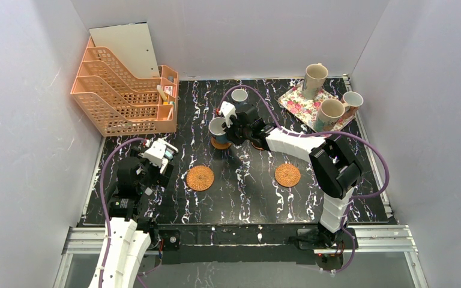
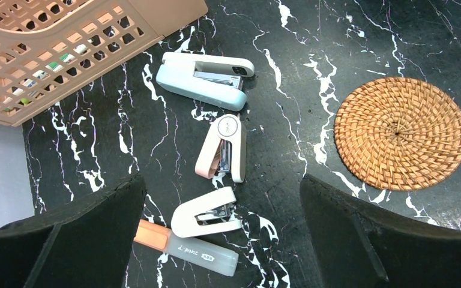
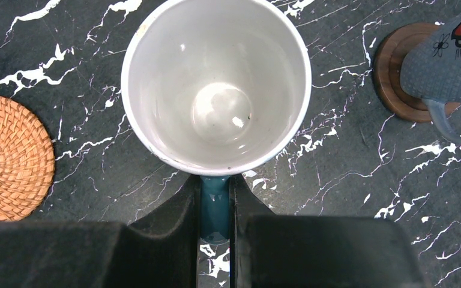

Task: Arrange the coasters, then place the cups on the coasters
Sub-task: Place the cup on the coaster.

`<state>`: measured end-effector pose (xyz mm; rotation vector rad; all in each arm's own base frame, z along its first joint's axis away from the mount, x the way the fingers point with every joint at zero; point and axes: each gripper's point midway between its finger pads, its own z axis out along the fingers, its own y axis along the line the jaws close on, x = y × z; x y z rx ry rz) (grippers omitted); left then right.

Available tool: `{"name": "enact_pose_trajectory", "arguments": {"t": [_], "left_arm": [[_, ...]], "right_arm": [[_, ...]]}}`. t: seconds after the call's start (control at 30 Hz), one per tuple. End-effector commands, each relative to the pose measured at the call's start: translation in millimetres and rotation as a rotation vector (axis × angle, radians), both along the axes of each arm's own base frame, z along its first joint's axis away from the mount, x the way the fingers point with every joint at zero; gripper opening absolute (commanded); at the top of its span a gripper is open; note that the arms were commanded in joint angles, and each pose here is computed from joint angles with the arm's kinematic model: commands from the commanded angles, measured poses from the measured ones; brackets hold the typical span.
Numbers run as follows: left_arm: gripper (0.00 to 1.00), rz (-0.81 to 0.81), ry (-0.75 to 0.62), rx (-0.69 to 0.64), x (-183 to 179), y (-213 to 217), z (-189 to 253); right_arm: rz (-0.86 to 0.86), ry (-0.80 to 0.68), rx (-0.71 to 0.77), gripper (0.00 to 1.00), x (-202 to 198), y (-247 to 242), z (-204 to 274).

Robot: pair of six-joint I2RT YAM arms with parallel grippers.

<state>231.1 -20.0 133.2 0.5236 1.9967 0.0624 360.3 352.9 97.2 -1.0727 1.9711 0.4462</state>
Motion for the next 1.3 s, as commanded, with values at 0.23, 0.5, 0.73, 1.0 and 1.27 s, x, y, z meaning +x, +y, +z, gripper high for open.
{"name": "enact_pose_trajectory", "arguments": {"t": [0.23, 0.5, 0.73, 1.0, 1.27], "left_arm": [[0.98, -0.009, 0.008, -0.001, -3.0, -0.2, -3.7], [0.98, -0.01, 0.007, 0.002, -2.9, 0.0, -3.3], [0.98, -0.012, 0.007, 0.001, -3.1, -0.3, -3.4], [0.98, -0.011, 0.007, 0.0, -3.0, -0.2, -3.3], [0.98, -0.011, 0.006, 0.0, -3.0, -0.1, -3.1]], "right_arm": [[0.016, -0.069, 0.074, 0.16, 11.8, 9.9, 40.1], [0.012, -0.065, 0.074, 0.2, 12.8, 7.1, 39.5], [0.003, -0.063, 0.076, 0.22, 15.0, 3.0, 40.2], [-0.003, -0.057, 0.075, 0.26, 16.7, -0.4, 38.9], [0.003, -0.047, 0.08, 0.3, 15.2, -0.7, 38.7]]}}
